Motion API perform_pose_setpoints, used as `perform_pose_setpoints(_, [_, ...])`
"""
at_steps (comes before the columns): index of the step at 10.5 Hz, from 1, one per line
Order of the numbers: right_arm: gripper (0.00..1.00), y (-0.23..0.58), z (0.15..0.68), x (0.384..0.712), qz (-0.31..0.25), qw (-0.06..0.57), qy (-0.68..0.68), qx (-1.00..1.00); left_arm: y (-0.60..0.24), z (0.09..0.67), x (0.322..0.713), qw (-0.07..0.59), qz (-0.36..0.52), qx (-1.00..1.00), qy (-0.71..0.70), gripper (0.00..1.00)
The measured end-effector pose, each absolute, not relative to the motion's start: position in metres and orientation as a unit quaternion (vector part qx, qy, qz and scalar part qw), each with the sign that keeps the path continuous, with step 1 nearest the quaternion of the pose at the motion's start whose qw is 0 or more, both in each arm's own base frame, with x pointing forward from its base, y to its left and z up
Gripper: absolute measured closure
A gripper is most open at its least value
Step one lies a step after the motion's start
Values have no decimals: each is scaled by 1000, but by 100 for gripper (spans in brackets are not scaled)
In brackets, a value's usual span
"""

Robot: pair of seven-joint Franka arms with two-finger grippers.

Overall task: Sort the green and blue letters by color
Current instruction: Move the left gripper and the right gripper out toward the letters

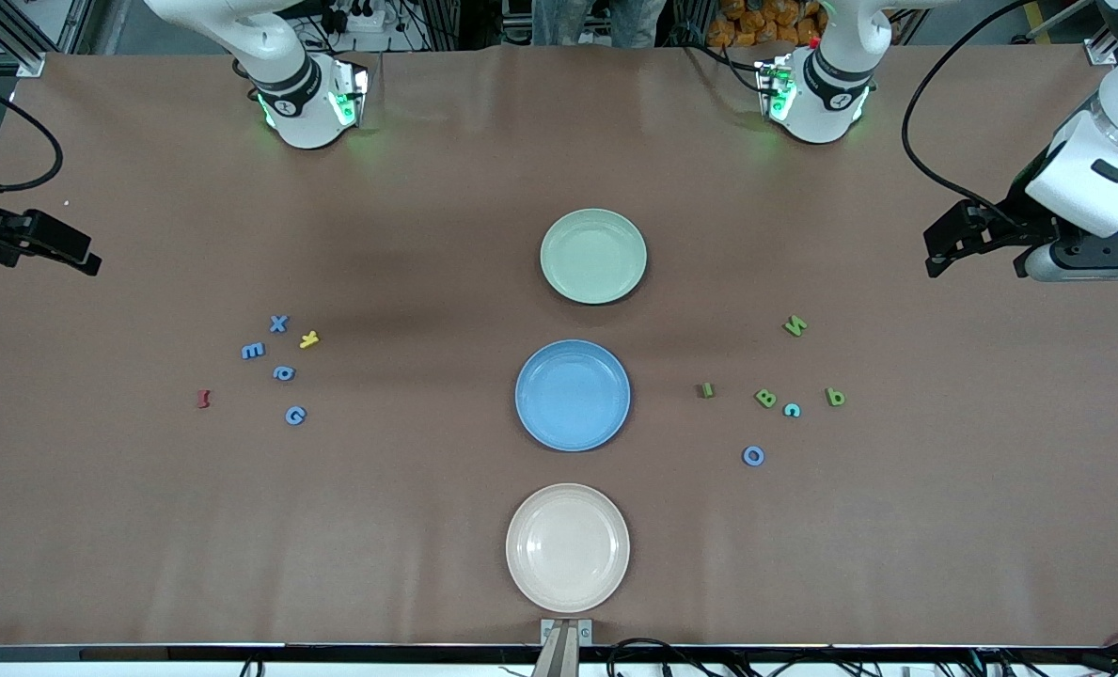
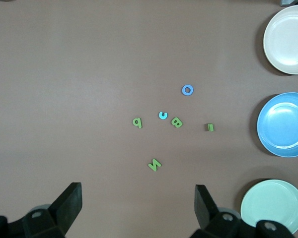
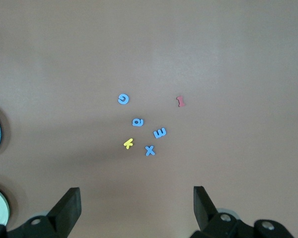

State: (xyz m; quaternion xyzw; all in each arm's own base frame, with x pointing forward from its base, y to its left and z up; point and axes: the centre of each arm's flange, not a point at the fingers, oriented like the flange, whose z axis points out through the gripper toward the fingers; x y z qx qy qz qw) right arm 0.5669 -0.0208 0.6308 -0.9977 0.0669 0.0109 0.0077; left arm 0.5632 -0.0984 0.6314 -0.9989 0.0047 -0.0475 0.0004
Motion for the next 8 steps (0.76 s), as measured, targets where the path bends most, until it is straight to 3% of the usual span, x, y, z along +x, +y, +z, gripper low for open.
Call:
perform_pose_setpoints(5, [0, -47, 633, 567, 4, 12, 79, -997, -102, 621, 567, 1, -38, -999, 30, 0])
perform_pose_setpoints(8, [0, -46, 633, 567, 4, 15, 76, -997, -103, 578, 584, 2, 0, -1000, 28, 0])
